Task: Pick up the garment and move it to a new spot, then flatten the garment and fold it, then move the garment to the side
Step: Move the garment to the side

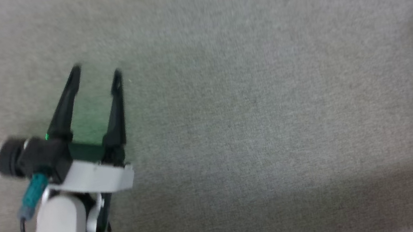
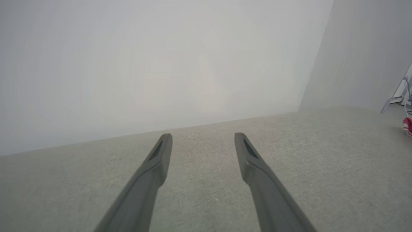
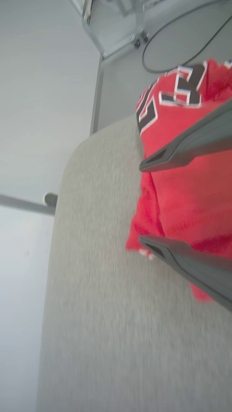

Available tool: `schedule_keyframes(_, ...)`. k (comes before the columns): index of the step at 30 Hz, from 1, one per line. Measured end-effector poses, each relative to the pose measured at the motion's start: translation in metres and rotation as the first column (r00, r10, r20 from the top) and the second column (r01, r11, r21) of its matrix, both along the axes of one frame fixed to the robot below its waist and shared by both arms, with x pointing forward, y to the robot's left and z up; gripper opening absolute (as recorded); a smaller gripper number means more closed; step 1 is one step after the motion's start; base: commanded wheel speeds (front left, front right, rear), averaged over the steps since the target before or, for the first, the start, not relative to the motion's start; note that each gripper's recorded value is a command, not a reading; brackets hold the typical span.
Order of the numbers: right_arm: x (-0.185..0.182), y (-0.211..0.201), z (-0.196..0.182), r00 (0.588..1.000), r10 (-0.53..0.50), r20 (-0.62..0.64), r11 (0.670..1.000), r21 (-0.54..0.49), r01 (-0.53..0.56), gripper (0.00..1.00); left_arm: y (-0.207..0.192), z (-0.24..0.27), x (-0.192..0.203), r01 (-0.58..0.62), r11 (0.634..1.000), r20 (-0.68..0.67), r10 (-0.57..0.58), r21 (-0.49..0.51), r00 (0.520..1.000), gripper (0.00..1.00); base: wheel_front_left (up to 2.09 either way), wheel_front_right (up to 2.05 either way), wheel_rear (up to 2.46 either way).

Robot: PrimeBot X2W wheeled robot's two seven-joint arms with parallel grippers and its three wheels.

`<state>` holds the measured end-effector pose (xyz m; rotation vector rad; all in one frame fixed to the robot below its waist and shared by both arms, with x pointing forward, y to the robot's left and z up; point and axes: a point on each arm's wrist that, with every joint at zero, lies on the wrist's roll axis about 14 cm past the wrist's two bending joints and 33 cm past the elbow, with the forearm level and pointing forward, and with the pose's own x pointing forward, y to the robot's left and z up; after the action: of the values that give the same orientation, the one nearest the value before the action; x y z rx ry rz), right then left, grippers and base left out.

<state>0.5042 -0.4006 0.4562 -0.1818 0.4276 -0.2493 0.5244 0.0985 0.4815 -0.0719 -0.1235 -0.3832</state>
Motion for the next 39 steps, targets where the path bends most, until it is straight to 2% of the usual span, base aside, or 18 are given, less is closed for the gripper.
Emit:
schedule_keyframes(4,-0.004,0.049,0.006,0.989,0.122,0.083,0.99,0.064,-0.128,1.0,0.017,0.003,-0.021,-0.063,0.998,-0.031,0.062,-0.014,0.998,1.0,0.0,0.0,0.0)
schedule_keyframes(9,-0.019,0.101,0.004,0.962,0.223,0.16,0.961,0.127,-0.244,1.0,0.044,-0.001,-0.05,-0.143,0.99,-0.082,0.141,-0.009,0.987,1.0,0.0,0.0,0.0)
schedule_keyframes(21,-0.048,0.202,0.03,0.87,0.325,0.371,0.881,0.216,-0.421,1.0,0.095,0.02,-0.109,-0.281,0.96,-0.075,0.28,-0.005,0.957,1.0,0.0,0.0,0.0)
schedule_keyframes(26,-0.062,0.212,0.053,0.836,0.321,0.445,0.867,0.217,-0.448,1.0,0.103,0.03,-0.131,-0.301,0.954,-0.054,0.3,-0.012,0.952,1.0,0.0,0.0,0.0)
schedule_keyframes(31,-0.076,0.205,0.076,0.804,0.295,0.517,0.873,0.195,-0.446,1.0,0.111,0.033,-0.153,-0.324,0.946,-0.05,0.322,-0.028,0.945,1.0,0.0,0.0,0.0)
schedule_keyframes(39,-0.113,0.2,0.071,0.806,0.278,0.522,0.879,0.2,-0.432,1.0,0.119,0.024,-0.186,-0.351,0.936,-0.071,0.348,-0.033,0.935,1.0,0.0,0.0,0.0)
